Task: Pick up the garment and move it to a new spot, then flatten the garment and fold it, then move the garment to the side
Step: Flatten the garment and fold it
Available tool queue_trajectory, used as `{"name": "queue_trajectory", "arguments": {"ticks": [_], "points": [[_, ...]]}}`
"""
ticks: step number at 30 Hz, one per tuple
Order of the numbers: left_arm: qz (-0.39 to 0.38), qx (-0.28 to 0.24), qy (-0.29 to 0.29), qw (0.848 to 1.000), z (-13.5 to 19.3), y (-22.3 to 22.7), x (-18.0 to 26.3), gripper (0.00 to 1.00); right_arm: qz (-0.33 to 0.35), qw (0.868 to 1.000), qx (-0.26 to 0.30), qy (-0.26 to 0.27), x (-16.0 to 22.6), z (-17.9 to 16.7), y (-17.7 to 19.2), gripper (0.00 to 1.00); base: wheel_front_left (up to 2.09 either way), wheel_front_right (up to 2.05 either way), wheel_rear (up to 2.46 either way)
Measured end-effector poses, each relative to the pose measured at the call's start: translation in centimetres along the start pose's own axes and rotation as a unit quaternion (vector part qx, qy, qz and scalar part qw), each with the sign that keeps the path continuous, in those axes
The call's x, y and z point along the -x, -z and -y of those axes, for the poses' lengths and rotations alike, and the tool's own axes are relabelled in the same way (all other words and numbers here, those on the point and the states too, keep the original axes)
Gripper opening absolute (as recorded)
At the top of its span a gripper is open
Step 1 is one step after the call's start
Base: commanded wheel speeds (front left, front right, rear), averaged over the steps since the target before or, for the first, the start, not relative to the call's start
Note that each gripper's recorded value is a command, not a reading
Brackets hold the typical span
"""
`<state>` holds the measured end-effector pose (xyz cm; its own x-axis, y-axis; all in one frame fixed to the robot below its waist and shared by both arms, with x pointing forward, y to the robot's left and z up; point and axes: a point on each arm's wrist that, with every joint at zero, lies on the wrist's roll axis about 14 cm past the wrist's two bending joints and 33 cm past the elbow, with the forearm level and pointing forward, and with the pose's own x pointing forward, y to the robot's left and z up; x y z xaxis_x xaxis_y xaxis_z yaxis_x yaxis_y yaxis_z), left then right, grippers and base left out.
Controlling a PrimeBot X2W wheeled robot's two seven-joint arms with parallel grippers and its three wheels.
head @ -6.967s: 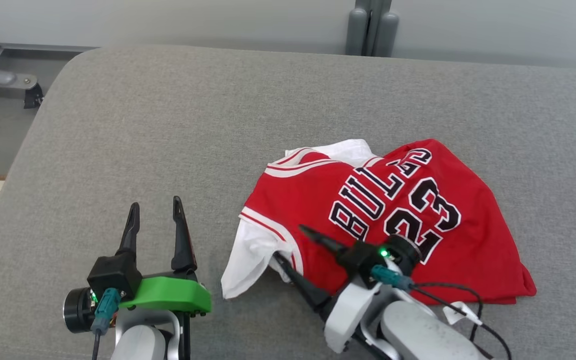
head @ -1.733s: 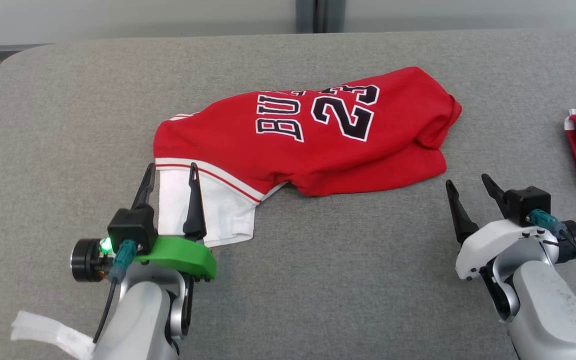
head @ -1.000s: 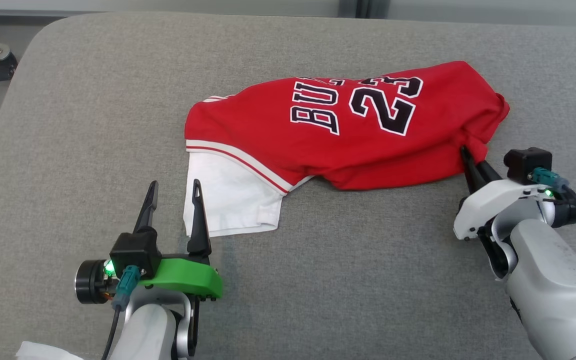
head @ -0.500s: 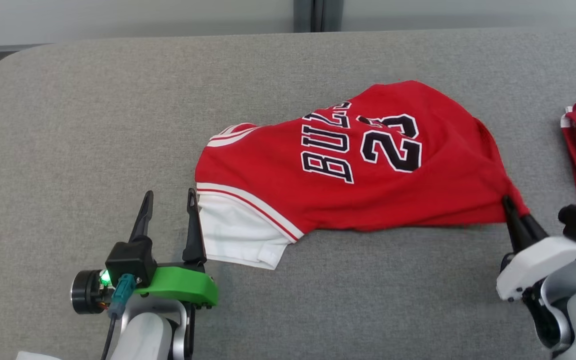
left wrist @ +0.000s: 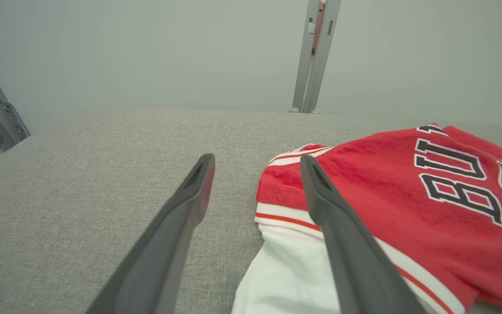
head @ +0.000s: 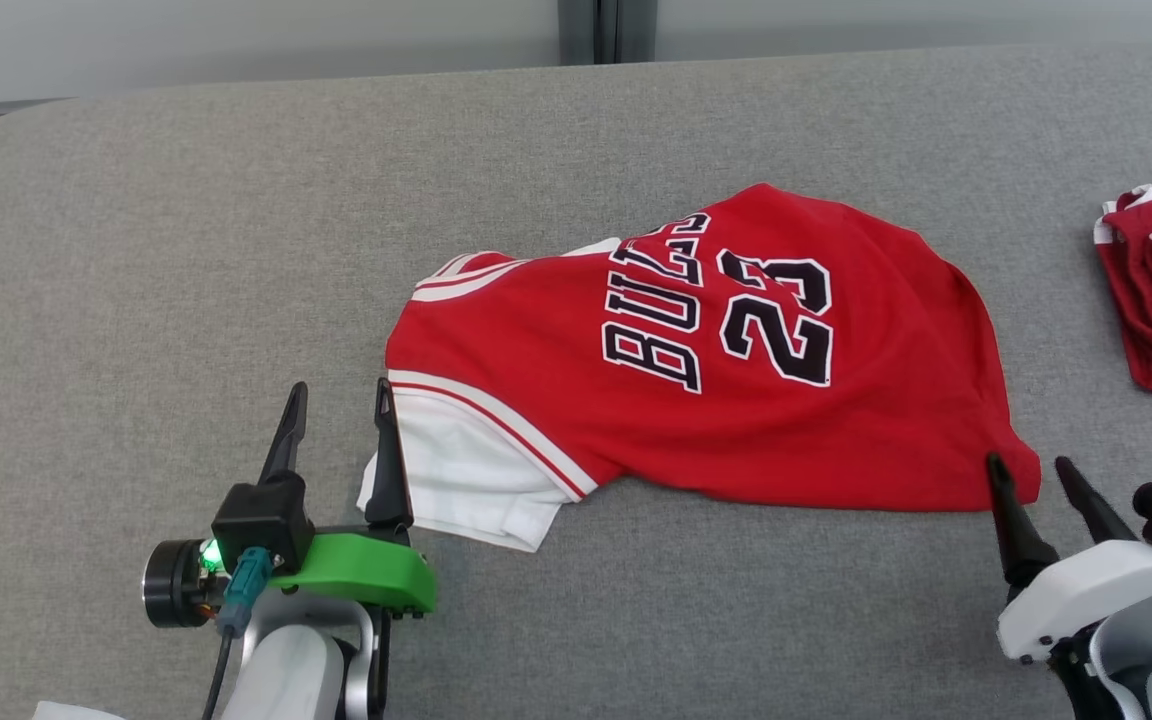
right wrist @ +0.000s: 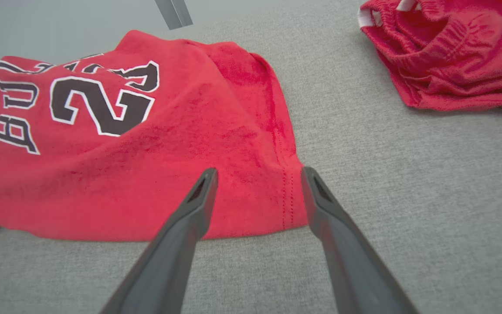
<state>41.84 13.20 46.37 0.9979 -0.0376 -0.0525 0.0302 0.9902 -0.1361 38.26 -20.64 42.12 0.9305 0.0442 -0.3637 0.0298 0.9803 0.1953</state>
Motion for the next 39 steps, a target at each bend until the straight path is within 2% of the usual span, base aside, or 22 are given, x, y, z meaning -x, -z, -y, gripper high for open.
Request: {"name": "queue_trajectory", "arguments": {"ticks": [4,9,14,19,23,25,26,27,31,39], "points": [[0.003,0.000,0.000,1.000,0.0,-0.2,0.1,1.00,0.048,0.998,0.032,0.012,0.2,1.0,-3.2,1.00,0.00,0.00,0.00],[0.003,0.001,-0.001,1.000,0.0,-0.3,0.4,1.00,0.043,0.997,0.058,-0.029,-1.1,-1.6,-4.3,1.00,0.00,0.00,0.00],[0.001,0.001,-0.004,1.000,-0.2,-0.2,0.6,1.00,-0.001,0.993,0.104,-0.051,-3.6,-2.2,-3.2,1.00,0.00,0.00,0.00],[-0.002,-0.001,-0.014,1.000,-0.9,-0.1,0.9,1.00,-0.040,0.991,0.113,-0.056,-6.3,-2.4,-1.9,1.00,0.00,0.00,0.00],[-0.003,-0.003,-0.025,1.000,-1.7,0.0,1.2,1.00,-0.098,0.988,0.109,-0.050,-7.6,-1.9,0.7,1.00,0.00,0.00,0.00],[-0.004,-0.003,-0.032,0.999,-2.2,0.0,1.4,1.00,-0.112,0.987,0.103,-0.054,-8.1,-2.2,1.4,0.36,0.00,0.00,0.00],[-0.004,-0.004,-0.035,0.999,-2.3,0.0,1.5,1.00,-0.109,0.987,0.100,-0.057,-8.4,-2.4,1.3,0.11,0.00,0.00,0.00],[-0.004,-0.004,-0.039,0.999,-2.5,0.0,1.5,1.00,-0.105,0.988,0.098,-0.061,-8.7,-2.7,1.1,0.00,0.00,0.00,0.00],[-0.004,-0.005,-0.047,0.999,-3.0,0.0,1.6,1.00,-0.067,0.990,0.101,-0.072,-9.4,-3.2,-0.8,0.00,0.00,0.00,0.00],[-0.005,-0.003,-0.045,0.999,-2.8,0.1,1.4,1.00,0.037,0.990,0.090,-0.105,-10.0,-5.9,-7.8,0.00,0.00,0.00,0.00]]}}
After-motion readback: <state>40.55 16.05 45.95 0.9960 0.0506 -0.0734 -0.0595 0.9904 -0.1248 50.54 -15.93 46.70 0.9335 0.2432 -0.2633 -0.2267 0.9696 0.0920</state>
